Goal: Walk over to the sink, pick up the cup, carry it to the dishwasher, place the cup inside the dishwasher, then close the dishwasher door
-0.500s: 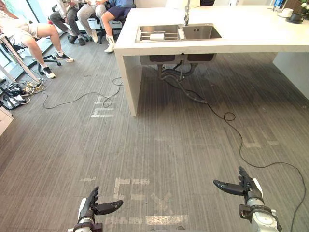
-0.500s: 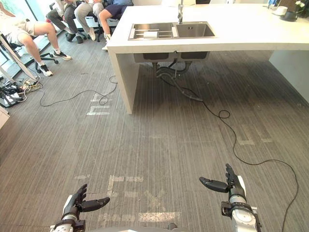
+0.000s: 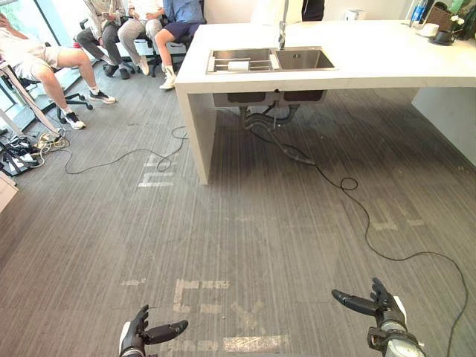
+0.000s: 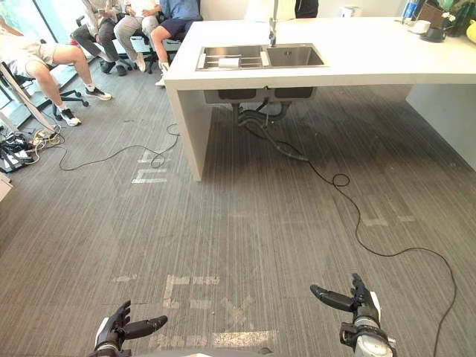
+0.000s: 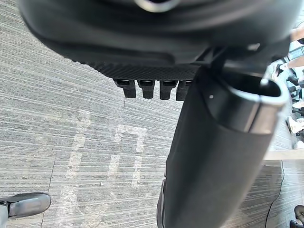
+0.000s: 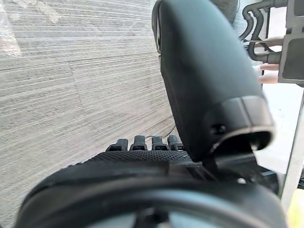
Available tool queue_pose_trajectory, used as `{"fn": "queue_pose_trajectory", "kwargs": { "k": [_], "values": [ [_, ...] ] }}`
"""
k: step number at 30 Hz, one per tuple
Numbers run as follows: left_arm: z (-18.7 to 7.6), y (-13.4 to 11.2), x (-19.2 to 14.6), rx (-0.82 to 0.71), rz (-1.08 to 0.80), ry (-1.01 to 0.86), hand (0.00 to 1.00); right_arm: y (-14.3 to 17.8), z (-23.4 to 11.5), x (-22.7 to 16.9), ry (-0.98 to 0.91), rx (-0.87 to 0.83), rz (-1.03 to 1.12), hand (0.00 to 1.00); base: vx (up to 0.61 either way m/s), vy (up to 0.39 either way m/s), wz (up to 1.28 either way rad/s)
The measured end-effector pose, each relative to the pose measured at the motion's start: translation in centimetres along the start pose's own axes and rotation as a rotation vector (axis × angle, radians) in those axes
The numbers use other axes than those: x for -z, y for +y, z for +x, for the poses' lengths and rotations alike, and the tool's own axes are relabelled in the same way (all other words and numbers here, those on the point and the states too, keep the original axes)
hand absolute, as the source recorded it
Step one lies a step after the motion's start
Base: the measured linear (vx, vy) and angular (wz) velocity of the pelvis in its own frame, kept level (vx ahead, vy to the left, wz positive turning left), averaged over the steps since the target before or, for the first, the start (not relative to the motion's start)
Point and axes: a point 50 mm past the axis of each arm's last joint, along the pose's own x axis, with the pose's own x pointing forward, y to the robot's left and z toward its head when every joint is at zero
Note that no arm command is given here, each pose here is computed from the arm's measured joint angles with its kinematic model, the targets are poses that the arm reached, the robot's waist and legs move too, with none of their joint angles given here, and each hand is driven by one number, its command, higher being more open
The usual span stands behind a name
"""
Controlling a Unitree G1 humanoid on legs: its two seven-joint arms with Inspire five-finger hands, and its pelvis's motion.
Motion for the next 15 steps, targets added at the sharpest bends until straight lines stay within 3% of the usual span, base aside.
{"fn": "queue_pose_trajectory", "kwargs": {
  "k": [15],
  "values": [
    [0.16, -0.85, -0.36, 0.018, 0.002, -0.010, 1.00, 0.51, -0.14, 0.82, 0.031, 0.005, 0.030, 1.00, -0.01, -0.002, -0.01]
  ]
}}
